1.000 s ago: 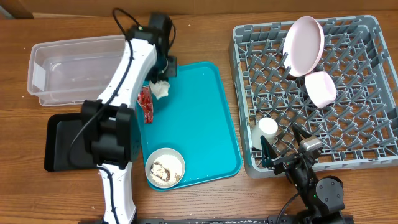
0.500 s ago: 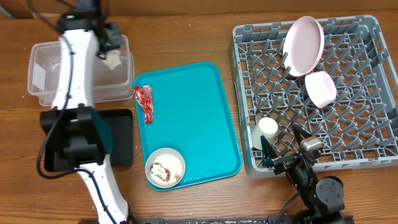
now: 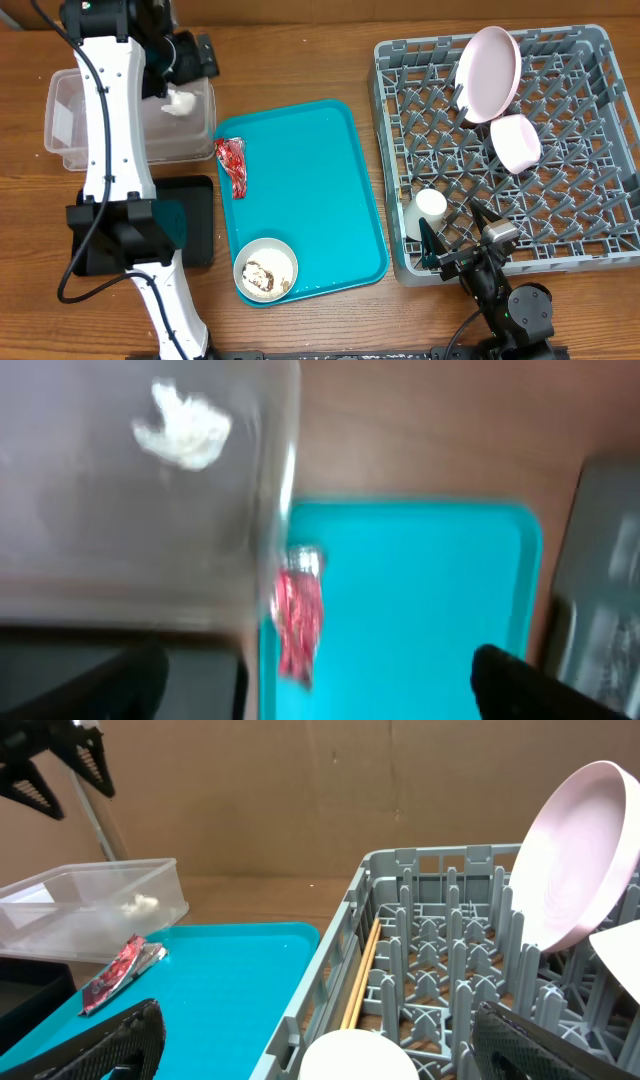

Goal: Sort waste into correct bins and load items into the dishwasher
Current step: 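Grasp the tissue and drop it into the clear plastic bin, then move the left gripper back to the red wrapper and grasp it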

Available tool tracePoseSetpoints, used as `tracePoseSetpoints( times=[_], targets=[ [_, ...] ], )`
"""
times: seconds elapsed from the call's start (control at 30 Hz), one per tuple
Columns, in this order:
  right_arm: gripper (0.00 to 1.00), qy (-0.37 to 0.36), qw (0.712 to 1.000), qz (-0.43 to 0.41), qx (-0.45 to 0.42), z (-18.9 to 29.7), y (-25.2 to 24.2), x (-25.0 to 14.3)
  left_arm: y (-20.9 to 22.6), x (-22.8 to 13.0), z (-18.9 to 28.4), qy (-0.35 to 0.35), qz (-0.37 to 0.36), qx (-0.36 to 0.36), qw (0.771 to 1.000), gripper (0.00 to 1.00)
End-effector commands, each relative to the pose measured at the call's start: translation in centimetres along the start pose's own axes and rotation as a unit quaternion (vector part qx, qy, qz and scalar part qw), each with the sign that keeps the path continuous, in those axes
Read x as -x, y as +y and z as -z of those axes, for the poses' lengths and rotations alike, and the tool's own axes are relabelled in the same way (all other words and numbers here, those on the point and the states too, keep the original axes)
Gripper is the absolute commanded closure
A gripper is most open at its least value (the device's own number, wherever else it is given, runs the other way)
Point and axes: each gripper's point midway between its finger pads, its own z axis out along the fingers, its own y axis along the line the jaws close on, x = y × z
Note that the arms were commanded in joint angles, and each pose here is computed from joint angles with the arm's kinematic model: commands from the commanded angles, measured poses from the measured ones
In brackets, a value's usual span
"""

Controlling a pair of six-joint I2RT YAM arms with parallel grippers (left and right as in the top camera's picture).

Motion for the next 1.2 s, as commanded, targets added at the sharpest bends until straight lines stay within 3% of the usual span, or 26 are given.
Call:
tracePoseSetpoints(
  times=[0.0,0.2,0.4,0.5,0.63,0.8,1.0,1.13,1.17],
  targets=[
    [0.00,-0.002,1.000,-0.002,-0.005,0.0,-0.2,-0.1,-1.6,-1.8,-0.1,0.029,-0.003,-0.007,1.000,0.00],
    [0.00,-0.002,1.000,-0.002,-0.005,0.0,-0.2,-0.1,-5.0,-5.1,-2.5,0.083,-0.049,0.007,0.995,0.07],
    [0.00,-0.002,1.000,-0.002,-0.005,0.0,-0.2,-0.1,-2.9,-7.7,-5.4,0.089,-0.072,0.201,0.973,0.00],
    [0.00,-0.002,1.000,-0.002,-0.005,0.0,-0.2,-0.1,-1.7,-8.9,-7.2,0.100,-0.065,0.251,0.961,0.00],
    [0.00,-0.002,1.000,-0.002,-0.004,0.0,-0.2,-0.1,-0.7,-9.5,-10.6,0.105,-0.048,0.253,0.961,0.00],
    [0.00,-0.002,1.000,-0.002,-0.005,0.0,-0.2,-0.1,1.1,-10.8,-14.0,0.123,-0.040,0.257,0.958,0.07],
    [0.00,-0.002,1.000,-0.002,-0.005,0.0,-0.2,-0.1,2.3,-12.3,-17.2,0.133,-0.061,0.257,0.955,0.27],
    [0.00,-0.002,1.000,-0.002,-0.005,0.0,-0.2,-0.1,2.8,-13.0,-18.7,0.131,-0.060,0.256,0.956,0.58],
    [0.00,-0.002,1.000,-0.002,-0.005,0.0,-0.2,-0.1,2.8,-13.1,-18.9,0.131,-0.059,0.253,0.957,0.71]
  ],
)
